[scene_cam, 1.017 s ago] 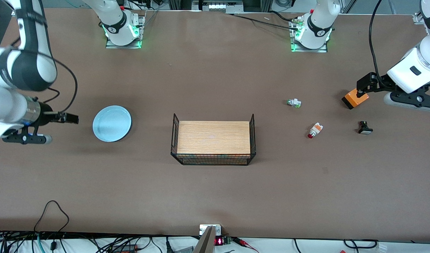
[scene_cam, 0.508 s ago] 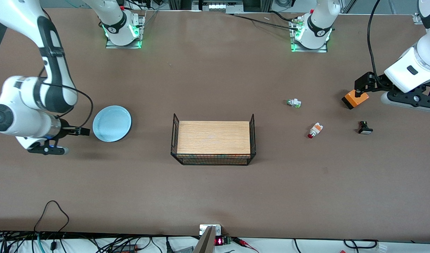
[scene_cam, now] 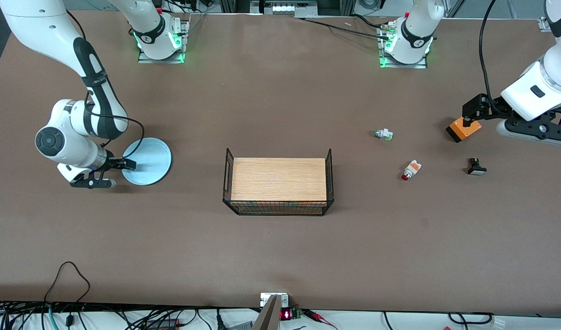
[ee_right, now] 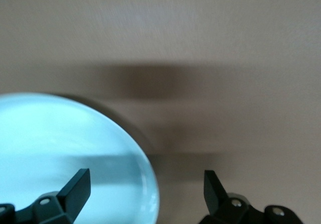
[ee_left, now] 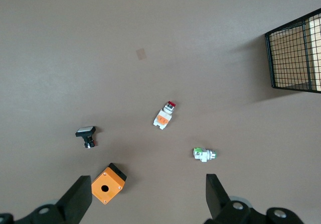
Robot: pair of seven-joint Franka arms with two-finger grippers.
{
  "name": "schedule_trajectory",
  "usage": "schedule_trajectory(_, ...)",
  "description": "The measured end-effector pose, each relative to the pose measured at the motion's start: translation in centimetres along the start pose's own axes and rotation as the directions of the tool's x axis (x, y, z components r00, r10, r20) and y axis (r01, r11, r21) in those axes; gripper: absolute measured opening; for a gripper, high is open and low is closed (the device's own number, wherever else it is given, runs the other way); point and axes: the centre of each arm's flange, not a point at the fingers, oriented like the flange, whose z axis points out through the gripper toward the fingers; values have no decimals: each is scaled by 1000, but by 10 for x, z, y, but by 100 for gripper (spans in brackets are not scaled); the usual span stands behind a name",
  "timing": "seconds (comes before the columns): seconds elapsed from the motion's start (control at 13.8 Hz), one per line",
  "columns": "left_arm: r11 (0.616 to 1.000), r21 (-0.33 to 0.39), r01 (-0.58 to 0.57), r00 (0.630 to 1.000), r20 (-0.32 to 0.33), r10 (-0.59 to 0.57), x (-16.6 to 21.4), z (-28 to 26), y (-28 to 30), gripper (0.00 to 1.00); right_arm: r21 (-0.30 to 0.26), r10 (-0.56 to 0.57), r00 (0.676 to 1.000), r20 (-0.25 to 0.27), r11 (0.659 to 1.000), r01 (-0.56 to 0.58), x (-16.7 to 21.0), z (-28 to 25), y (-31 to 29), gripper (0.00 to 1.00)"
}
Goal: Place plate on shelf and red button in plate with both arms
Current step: 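Lower the right gripper and grip the plate rim, then lift the plate with the right gripper toward the wire basket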
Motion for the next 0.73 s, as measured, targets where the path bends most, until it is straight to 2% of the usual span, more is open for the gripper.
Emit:
schedule_trajectory(0.07, 1000, 0, 0, 1000, 0, 0, 0, 0, 0, 100, 2, -27, 1000, 2, 1000, 27, -6, 6, 9, 93)
schedule_trajectory(0.29, 1000, 2, 0, 1000, 0, 0, 0, 0, 0, 100, 9, -49, 999, 24, 999, 49, -17, 16, 18, 56)
schedule_trajectory(0.58, 1000, 2, 1, 1000, 0, -1, 0, 0, -1, 100, 18, -63, 998, 31, 998, 62, -20, 13, 8, 13)
schedule_trajectory(0.65, 1000, 2, 1, 1000, 0, -1, 0, 0, -1, 100, 25, -56, 998, 37, 998, 55, -20, 8, 7, 6)
schedule_trajectory(0.73, 1000, 2, 1, 1000, 0, -1, 0, 0, -1, 100, 39, -46, 998, 53, 998, 44, -22, 3, 6, 6)
